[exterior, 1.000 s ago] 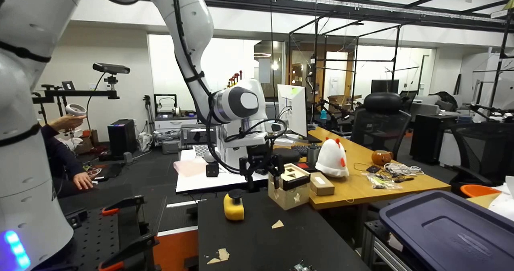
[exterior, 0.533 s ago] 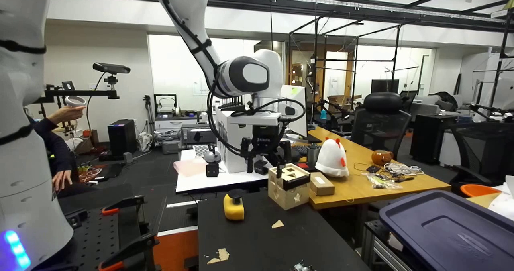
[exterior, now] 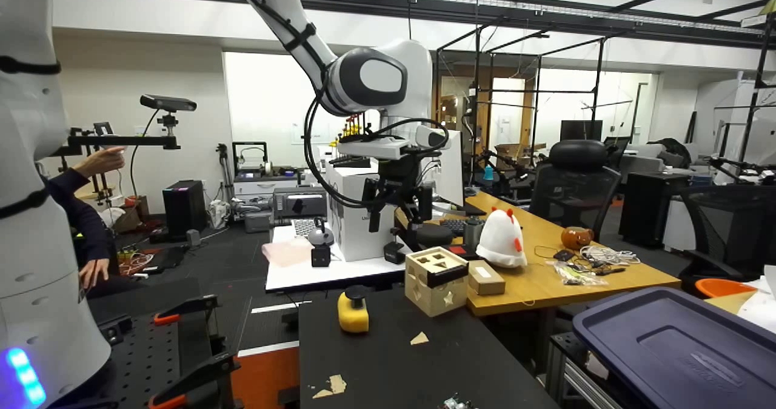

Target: Put the sweets together using the sponge brush

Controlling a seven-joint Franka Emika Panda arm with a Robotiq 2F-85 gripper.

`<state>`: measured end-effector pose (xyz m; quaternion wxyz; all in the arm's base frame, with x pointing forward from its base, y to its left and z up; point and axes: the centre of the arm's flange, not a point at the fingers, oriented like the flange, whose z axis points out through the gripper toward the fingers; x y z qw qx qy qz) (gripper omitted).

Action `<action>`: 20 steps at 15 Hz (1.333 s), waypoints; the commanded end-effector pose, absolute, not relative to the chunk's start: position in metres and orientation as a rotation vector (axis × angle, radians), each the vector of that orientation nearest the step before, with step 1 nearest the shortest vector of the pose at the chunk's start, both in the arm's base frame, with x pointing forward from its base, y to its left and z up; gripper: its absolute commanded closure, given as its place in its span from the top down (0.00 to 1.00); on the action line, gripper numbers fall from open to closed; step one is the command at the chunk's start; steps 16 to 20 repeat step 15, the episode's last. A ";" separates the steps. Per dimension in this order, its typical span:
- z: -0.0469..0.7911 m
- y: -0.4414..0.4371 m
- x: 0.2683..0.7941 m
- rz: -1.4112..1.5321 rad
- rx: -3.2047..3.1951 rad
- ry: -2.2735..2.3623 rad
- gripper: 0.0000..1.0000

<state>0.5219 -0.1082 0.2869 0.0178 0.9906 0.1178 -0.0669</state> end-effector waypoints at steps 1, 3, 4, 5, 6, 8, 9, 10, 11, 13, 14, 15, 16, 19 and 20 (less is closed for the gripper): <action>0.316 -0.110 0.516 -0.161 3.113 0.152 1.00; 0.327 -0.109 0.517 -0.146 3.111 0.089 1.00; 0.331 -0.108 0.516 -0.144 3.109 0.072 1.00; 0.337 -0.105 0.516 -0.137 3.104 0.061 1.00; 0.343 -0.102 0.515 -0.128 3.099 0.056 1.00; 0.328 -0.108 0.521 -0.116 3.100 0.099 1.00; 0.332 -0.107 0.521 -0.108 3.099 0.102 1.00; 0.331 -0.106 0.521 -0.111 3.099 0.103 1.00; 0.329 -0.106 0.521 -0.116 3.099 0.104 1.00; 0.326 -0.107 0.521 -0.126 3.100 0.103 1.00; 0.325 -0.107 0.521 -0.127 3.100 0.103 1.00; 0.325 -0.107 0.521 -0.127 3.100 0.103 1.00; 0.325 -0.107 0.521 -0.127 3.100 0.103 1.00; 0.325 -0.107 0.521 -0.127 3.100 0.103 1.00; 0.325 -0.107 0.521 -0.127 3.100 0.103 1.00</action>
